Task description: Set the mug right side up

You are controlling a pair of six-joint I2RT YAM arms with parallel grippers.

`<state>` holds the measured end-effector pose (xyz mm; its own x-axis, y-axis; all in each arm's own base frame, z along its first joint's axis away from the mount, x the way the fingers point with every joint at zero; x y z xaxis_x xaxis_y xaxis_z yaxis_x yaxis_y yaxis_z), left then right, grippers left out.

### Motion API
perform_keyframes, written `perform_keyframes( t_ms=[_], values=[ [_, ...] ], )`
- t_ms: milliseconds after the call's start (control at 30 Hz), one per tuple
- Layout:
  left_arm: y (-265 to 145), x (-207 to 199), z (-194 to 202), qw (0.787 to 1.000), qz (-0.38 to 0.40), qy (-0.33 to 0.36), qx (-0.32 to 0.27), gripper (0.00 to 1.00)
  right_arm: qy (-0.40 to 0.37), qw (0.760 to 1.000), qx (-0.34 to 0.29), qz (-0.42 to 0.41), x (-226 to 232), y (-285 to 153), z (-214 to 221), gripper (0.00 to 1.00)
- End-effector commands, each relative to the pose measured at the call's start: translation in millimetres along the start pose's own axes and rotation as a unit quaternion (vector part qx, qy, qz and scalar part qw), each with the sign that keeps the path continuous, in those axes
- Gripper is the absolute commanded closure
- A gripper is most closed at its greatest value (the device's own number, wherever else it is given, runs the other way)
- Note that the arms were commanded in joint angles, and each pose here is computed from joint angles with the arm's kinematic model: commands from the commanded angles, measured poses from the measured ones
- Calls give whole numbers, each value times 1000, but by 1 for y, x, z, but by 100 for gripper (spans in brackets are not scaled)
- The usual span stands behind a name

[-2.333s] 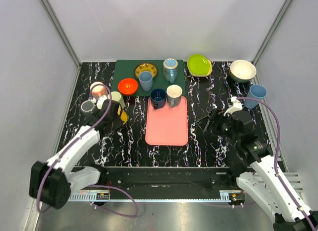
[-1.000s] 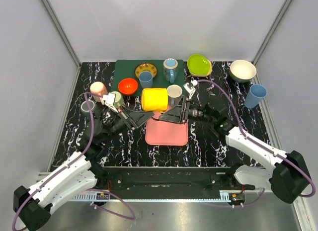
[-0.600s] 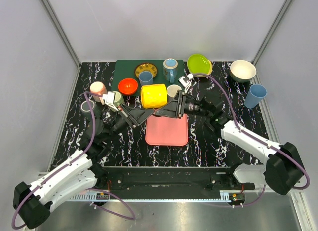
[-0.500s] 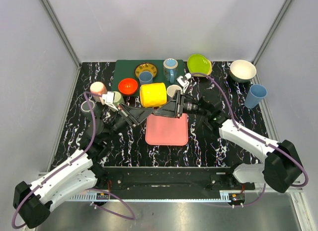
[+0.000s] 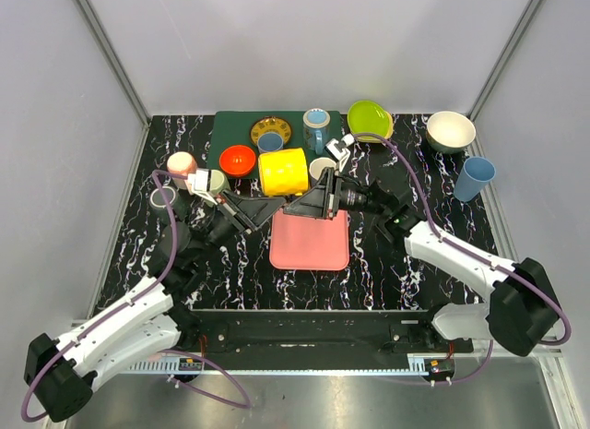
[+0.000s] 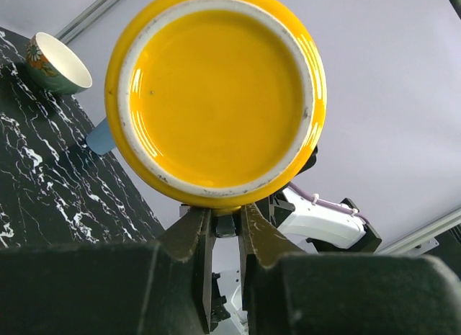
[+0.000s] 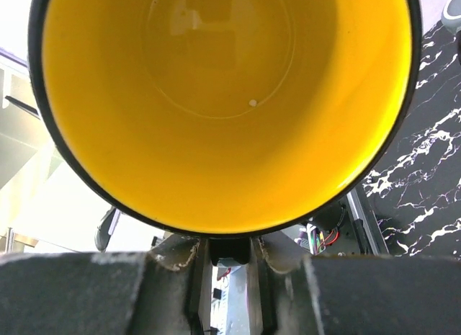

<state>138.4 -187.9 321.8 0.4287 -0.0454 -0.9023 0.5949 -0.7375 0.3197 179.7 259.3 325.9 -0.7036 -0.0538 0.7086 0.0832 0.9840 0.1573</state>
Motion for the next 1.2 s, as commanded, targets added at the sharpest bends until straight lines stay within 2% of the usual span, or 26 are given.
perform_keyframes(
  t_ms=[0, 100, 133, 200, 233, 267, 333, 367, 500, 567, 600, 667, 700, 733, 767, 800, 833, 867, 900, 933, 1000, 1167],
  values=[
    [-12, -17, 21, 994, 66, 18, 89, 100, -46, 998, -50, -10, 20, 4, -13, 100],
    [-14, -15, 21, 994, 56, 24, 89, 100, -57, 997, -50, 17, 19, 2, -14, 100],
    [-14, -13, 20, 995, 46, 24, 86, 91, -52, 997, -41, 38, 16, 2, -13, 100],
    [-16, -11, 18, 996, 36, 36, 71, 80, -80, 994, -52, 56, 23, -3, -17, 100],
    [-17, -10, 17, 997, 31, 37, 65, 64, -73, 993, -38, 85, 19, -6, -13, 100],
    [-17, -9, 16, 997, 25, 40, 54, 54, -100, 990, -36, 98, 23, -11, -15, 100],
    [-19, -7, 13, 998, 14, 47, 41, 42, -100, 985, -28, 140, 22, -17, -13, 100],
    [-20, -6, 13, 998, 8, 49, 37, 39, -124, 980, -24, 155, 24, -21, -14, 100],
    [-23, 3, 11, 998, -20, 53, 22, 31, -138, 964, -13, 229, 21, -37, -10, 100],
    [-24, 8, 9, 997, -46, 59, 9, 25, -139, 950, 12, 278, 13, -47, -3, 100],
    [-29, 17, 9, 994, -87, 60, 9, 25, -146, 936, 10, 320, 7, -51, -5, 100],
    [-35, 21, 1, 988, -131, 79, -29, 24, -153, 903, 72, 396, -11, -63, 11, 100],
    [-44, 35, 2, 978, -191, 84, -27, 24, -161, 879, 78, 442, -19, -70, 12, 100],
    [-48, 36, -7, 966, -229, 97, -66, 24, -154, 861, 109, 472, -27, -77, 21, 100],
    [-55, 39, -11, 957, -258, 105, -81, 24, -159, 846, 132, 492, -35, -80, 26, 100],
    [-69, 52, -10, 936, -322, 114, -80, 24, -160, 829, 141, 518, -44, -84, 30, 100],
    [-74, 49, -20, 919, -353, 121, -124, 24, -156, 817, 157, 532, -50, -87, 35, 100],
    [-80, 52, -23, 905, -383, 126, -138, 25, -151, 806, 176, 545, -60, -87, 40, 100],
    [-91, 58, -24, 885, -424, 134, -138, 25, -150, 796, 184, 557, -67, -89, 44, 100],
    [-93, 52, -30, 876, -432, 143, -158, 24, -149, 792, 187, 562, -72, -88, 45, 100],
    [-98, 51, -32, 865, -451, 152, -162, 25, -146, 782, 196, 574, -88, -83, 48, 100],
    [-101, 42, -37, 864, -445, 167, -166, 25, -140, 762, 222, 592, -122, -68, 52, 100]
  ],
)
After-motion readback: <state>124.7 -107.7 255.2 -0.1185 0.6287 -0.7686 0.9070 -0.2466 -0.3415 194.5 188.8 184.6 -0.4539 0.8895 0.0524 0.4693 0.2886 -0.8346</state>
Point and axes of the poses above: each gripper's point midway between its finger pads, its own y axis out along the fingers, its own x axis along the line the jaws close on, z = x × y, the point moved 9 cm from there along -y, back along the fingers, and after that the axes turned 12 degrees about -y, right-handed, at the moved point
